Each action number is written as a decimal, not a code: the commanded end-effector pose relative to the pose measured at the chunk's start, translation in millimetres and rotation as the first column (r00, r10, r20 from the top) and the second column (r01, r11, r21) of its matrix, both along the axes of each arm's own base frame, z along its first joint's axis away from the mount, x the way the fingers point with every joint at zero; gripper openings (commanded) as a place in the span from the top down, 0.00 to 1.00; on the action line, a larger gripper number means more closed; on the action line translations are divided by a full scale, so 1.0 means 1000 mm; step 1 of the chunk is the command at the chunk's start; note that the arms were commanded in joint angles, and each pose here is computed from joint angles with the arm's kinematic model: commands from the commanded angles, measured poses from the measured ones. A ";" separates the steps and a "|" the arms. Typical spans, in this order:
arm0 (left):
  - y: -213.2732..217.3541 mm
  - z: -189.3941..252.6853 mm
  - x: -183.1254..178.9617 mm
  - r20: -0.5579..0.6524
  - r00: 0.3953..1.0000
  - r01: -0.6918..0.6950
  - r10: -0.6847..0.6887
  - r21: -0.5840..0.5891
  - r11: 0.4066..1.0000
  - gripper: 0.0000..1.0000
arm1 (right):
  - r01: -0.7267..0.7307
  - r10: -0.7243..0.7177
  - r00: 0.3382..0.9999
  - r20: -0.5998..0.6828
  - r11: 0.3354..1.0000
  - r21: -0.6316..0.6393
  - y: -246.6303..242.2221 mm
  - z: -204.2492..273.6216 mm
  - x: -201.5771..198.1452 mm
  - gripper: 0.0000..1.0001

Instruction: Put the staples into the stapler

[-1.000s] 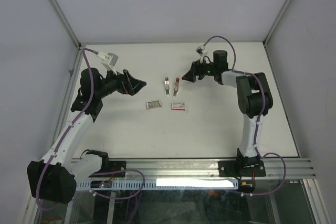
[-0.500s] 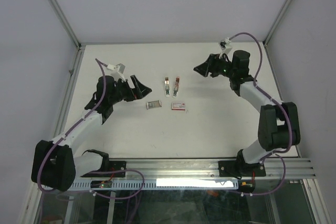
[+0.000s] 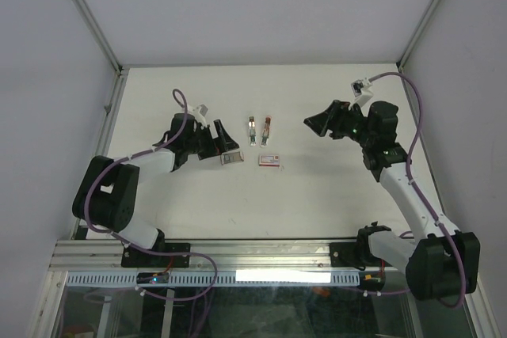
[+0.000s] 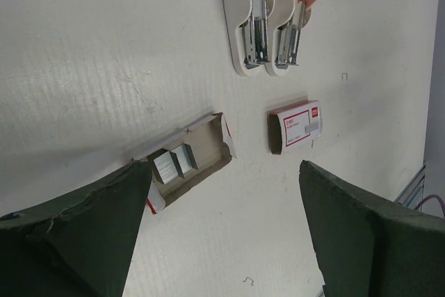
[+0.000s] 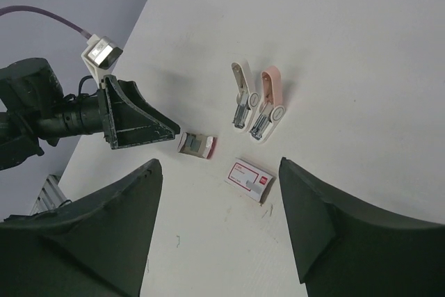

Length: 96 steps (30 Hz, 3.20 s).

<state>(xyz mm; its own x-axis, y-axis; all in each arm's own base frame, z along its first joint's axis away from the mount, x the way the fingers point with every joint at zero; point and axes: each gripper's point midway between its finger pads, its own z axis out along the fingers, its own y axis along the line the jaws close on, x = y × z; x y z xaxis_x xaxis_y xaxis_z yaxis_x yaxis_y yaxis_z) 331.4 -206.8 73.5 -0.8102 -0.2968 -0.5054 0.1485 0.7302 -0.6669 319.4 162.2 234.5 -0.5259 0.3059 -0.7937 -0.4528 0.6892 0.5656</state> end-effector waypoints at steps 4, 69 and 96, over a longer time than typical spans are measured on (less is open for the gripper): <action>-0.010 0.029 0.028 0.135 0.991 0.011 -0.008 -0.015 1.000 0.11 | 0.012 -0.012 1.000 -0.004 1.000 -0.026 -0.002 -0.001 -0.010 0.29; 0.053 0.167 0.032 0.365 0.929 -0.093 0.067 0.054 0.994 0.05 | -0.559 0.581 0.796 -0.169 0.600 -0.572 0.230 -0.146 -0.043 0.73; 0.049 0.143 0.029 0.308 0.951 -0.048 0.024 0.070 0.996 0.05 | -0.603 0.569 0.774 -0.277 0.530 -0.596 0.234 -0.185 -0.050 0.73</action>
<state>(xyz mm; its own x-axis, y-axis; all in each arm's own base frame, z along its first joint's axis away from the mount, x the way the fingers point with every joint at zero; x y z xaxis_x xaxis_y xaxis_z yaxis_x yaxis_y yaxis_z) 360.4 -152.2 207.1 -0.6175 -0.2847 -0.7332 0.2633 0.8035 -0.5338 264.1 379.9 35.2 -0.4875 -0.6435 -0.5902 -0.8520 0.4983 0.1606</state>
